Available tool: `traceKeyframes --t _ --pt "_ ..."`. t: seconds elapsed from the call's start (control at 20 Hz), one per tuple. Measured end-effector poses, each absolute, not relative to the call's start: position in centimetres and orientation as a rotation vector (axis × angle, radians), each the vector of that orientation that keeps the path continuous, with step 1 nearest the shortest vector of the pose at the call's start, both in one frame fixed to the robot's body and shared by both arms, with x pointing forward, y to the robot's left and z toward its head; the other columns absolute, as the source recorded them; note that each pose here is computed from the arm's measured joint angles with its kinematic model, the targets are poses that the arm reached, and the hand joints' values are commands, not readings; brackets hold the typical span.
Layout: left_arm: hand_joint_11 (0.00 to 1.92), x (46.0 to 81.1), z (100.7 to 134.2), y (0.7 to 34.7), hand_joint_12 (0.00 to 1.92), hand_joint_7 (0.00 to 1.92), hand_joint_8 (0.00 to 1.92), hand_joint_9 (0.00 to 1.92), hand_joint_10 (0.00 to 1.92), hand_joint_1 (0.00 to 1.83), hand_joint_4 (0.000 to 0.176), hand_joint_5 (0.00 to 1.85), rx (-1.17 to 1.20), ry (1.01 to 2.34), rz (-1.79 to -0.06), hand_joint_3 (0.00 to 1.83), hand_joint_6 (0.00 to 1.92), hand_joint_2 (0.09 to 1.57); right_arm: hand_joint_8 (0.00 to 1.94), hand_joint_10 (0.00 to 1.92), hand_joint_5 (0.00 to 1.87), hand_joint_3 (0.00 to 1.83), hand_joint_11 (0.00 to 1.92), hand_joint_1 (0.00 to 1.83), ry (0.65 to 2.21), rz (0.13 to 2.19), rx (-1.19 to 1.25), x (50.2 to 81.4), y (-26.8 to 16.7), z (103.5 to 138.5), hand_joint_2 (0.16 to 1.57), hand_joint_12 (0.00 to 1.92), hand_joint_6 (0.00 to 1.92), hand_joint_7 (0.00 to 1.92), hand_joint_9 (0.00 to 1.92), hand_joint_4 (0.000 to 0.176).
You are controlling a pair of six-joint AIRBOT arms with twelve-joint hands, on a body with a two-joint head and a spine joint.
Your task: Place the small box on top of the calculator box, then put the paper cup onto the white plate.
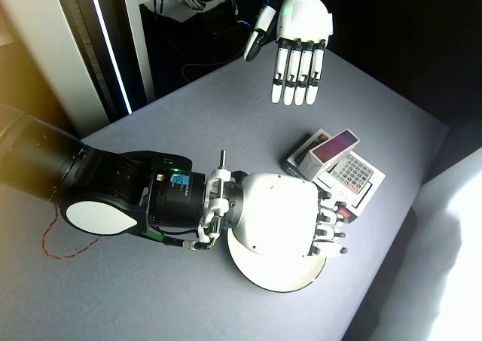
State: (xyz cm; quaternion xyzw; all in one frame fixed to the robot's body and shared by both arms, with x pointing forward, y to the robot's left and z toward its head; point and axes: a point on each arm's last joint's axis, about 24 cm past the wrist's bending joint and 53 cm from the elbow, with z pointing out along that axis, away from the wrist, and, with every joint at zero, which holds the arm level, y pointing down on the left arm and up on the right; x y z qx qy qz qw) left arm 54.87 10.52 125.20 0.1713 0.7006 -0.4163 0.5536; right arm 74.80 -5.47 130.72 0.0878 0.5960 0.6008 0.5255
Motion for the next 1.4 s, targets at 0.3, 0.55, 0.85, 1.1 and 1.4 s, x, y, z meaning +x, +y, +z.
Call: traceKeyframes --t 0.3,0.55,0.85,1.1,1.4 --pt "0.0 54.88 125.21 10.53 0.22 0.23 0.0 0.18 0.01 0.0 0.0 0.22 0.404 1.656 -0.984 0.0 0.0 1.26 0.0 0.0 0.48 0.0 0.0 1.08 1.428 1.437 0.212 74.82 -5.47 130.67 1.01 1.2 0.0 0.54 0.49 0.0" --pt "0.0 54.9 125.17 10.54 0.26 0.23 0.0 0.18 0.0 0.0 0.0 0.24 0.403 1.658 -0.983 0.0 0.0 1.26 0.0 0.0 0.43 0.0 0.0 1.07 1.439 1.431 0.215 74.9 -5.44 130.41 1.0 1.1 0.0 0.48 0.44 0.0" --pt "0.0 54.94 125.48 10.02 0.24 0.24 0.0 0.19 0.0 0.0 0.0 0.24 0.408 1.648 -0.99 0.0 0.0 1.27 0.0 0.0 0.35 0.0 0.0 1.05 1.444 1.429 0.217 74.93 -5.44 130.31 1.0 0.92 0.0 0.42 0.37 0.0" --pt "0.0 55.04 125.46 10.11 0.31 0.27 0.01 0.23 0.0 0.01 0.0 0.28 0.404 1.651 -0.986 0.0 0.01 1.26 0.0 0.0 0.21 0.0 0.0 0.85 1.456 1.434 0.23 75.01 -5.43 130.06 0.95 0.75 0.0 0.28 0.26 0.0" --pt "0.0 55.04 125.45 10.1 0.19 0.22 0.0 0.18 0.0 0.0 0.0 0.23 0.405 1.651 -0.985 0.0 0.0 1.27 0.0 0.0 0.19 0.0 0.0 0.52 1.471 1.437 0.196 74.26 -4.58 129.89 0.85 0.7 0.0 0.26 0.23 0.0"
